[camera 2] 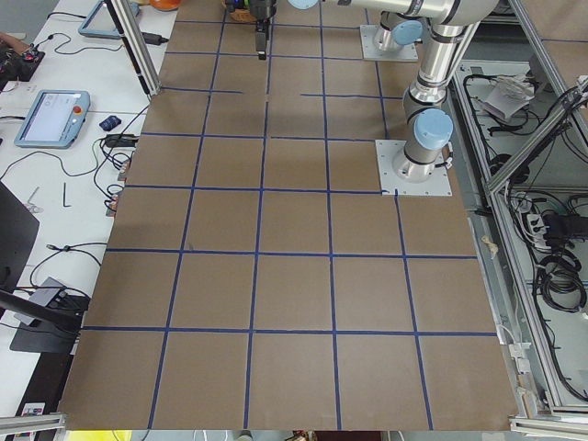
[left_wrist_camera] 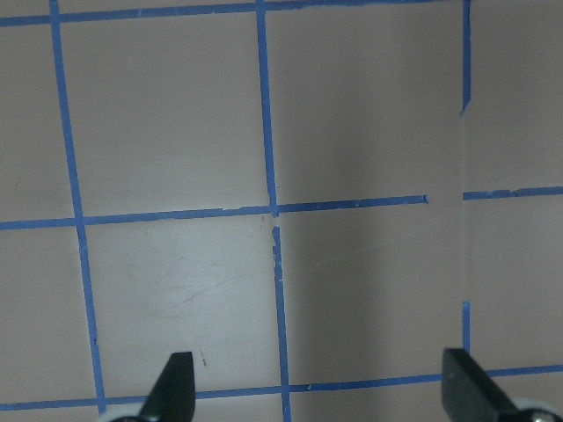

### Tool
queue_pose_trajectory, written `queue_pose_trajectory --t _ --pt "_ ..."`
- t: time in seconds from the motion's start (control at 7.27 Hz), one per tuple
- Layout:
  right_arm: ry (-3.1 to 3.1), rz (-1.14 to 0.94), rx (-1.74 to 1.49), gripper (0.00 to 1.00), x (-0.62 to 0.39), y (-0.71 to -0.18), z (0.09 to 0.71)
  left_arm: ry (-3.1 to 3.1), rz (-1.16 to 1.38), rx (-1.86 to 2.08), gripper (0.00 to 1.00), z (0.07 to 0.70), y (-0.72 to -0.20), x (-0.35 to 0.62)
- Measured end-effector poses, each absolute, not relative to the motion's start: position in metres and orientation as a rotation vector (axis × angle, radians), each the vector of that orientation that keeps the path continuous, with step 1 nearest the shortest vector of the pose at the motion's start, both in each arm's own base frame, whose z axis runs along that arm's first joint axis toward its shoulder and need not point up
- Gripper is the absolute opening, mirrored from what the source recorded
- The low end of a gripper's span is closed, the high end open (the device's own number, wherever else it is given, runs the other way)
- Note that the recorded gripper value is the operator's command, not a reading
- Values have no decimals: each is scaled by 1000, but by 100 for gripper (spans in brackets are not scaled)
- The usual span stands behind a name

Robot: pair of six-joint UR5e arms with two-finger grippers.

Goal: Put all apples into basket

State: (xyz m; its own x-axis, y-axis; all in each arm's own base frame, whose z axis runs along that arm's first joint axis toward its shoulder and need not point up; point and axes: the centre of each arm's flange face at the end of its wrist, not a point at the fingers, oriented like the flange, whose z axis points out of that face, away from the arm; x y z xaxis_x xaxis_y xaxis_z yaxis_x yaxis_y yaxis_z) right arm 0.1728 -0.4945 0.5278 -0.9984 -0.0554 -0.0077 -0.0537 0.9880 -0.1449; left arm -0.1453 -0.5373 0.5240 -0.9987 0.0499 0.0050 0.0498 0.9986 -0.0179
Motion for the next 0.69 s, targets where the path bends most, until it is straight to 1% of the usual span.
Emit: queue_pose_trajectory --t 0.69 --pt "3120 -216 -91 100 172 -494 528 -3151 8 -130 100 518 -536 -161"
